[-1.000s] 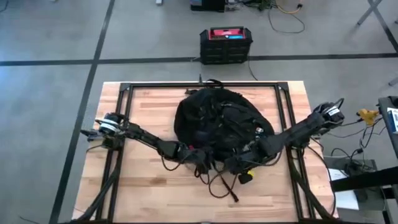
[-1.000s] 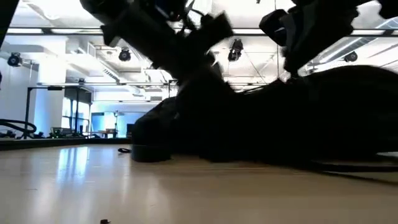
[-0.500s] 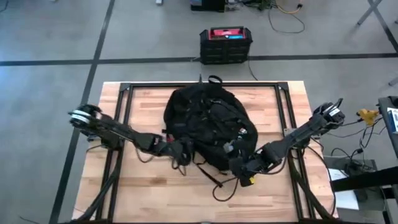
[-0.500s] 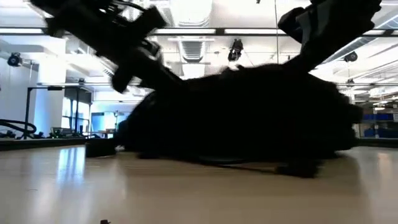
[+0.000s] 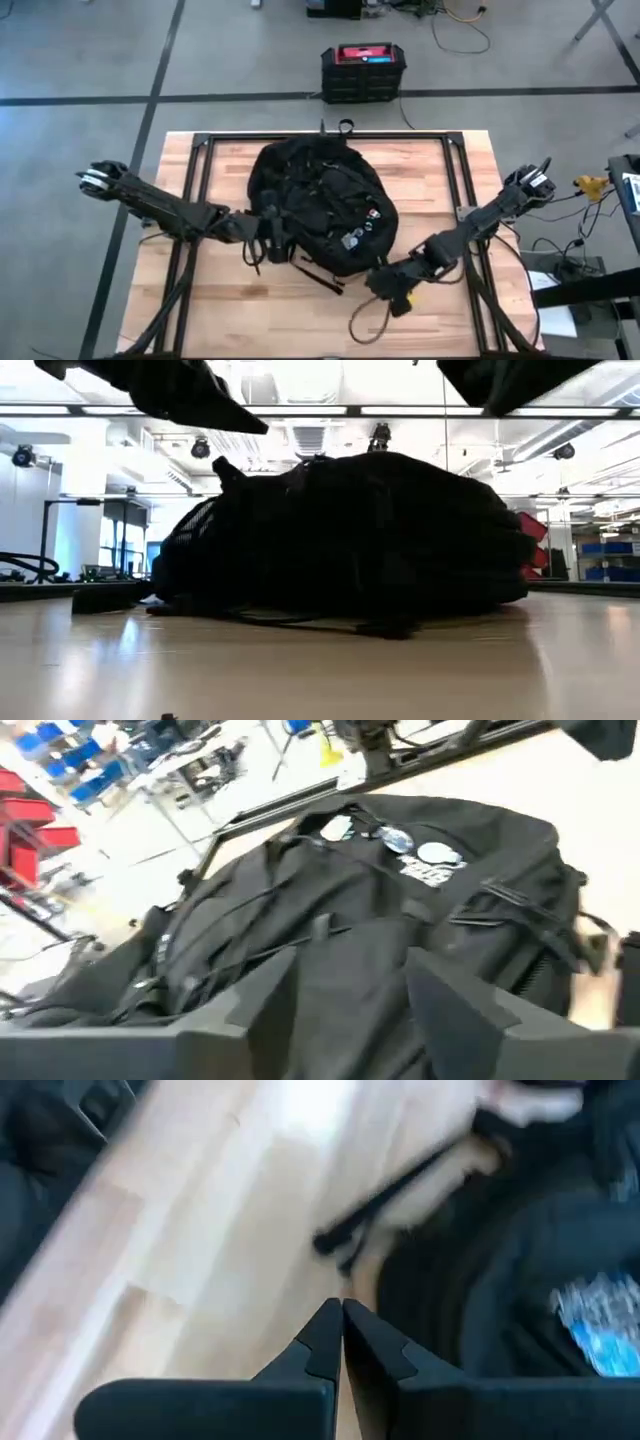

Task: Unpack backpack
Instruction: Open the black backpack

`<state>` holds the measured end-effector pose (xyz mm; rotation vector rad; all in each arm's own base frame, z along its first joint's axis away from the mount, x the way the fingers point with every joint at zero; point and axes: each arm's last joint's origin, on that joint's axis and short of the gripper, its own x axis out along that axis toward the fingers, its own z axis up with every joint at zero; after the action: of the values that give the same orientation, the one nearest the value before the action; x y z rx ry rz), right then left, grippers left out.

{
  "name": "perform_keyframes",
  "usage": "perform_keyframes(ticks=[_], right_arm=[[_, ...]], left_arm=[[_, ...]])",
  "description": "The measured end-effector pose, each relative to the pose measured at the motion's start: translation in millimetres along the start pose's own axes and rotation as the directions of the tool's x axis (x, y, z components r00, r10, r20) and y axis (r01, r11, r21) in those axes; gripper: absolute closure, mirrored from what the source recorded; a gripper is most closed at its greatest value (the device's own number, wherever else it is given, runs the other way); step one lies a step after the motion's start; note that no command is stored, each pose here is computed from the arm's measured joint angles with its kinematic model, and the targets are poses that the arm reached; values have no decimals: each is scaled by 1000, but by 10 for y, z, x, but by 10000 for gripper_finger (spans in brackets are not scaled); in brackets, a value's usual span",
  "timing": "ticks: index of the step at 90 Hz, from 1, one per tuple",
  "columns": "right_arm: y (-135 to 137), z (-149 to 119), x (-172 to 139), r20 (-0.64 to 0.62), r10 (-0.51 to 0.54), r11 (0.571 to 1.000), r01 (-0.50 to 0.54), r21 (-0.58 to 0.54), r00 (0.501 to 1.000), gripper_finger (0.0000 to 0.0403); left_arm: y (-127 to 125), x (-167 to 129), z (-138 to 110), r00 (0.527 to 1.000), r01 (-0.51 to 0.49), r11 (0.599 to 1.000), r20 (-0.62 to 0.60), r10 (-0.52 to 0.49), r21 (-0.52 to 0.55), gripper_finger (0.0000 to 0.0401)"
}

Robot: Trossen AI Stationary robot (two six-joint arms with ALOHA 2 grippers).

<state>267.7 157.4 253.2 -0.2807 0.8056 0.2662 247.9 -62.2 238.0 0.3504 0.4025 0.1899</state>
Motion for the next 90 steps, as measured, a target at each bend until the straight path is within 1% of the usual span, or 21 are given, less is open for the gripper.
perform_keyframes(ticks=[7,15,23,30,33,42,51,60,69,79,90], right_arm=[[-4,25,60,31,-24,1000,24,-9,999,402],[22,24,164,34,-24,999,25,-25,999,402],[36,27,270,38,-34,999,33,26,999,402],[36,-1,354,13,-48,995,47,87,999,399],[40,-16,383,0,-54,992,53,113,999,393],[65,-40,467,-15,-73,978,74,195,997,361],[53,-89,604,-46,-138,954,145,264,989,315],[39,-98,718,-40,-153,935,158,318,987,271],[-20,-108,793,-40,-211,888,209,410,977,234],[-96,-180,870,-74,-285,852,288,438,956,208],[-146,-219,1003,-84,-300,839,305,451,950,196]], left_arm=[[-23,38,14,1000,3,1000,-3,-3,-6,202],[-64,101,12,1000,9,1000,1,-9,-14,195],[-143,184,12,999,35,999,34,-34,-24,195],[-237,255,6,993,103,994,68,-101,-24,199],[-276,294,-13,991,117,993,70,-115,-21,201],[-378,423,-104,991,125,992,49,-125,5,211],[-465,559,-207,993,112,994,30,-112,11,222],[-539,673,-329,996,89,996,-8,-89,14,234],[-588,761,-438,996,81,997,-45,-82,-5,245],[-636,824,-539,994,69,997,-85,-71,-34,254],[-676,878,-630,991,63,996,-117,-69,-57,265]])
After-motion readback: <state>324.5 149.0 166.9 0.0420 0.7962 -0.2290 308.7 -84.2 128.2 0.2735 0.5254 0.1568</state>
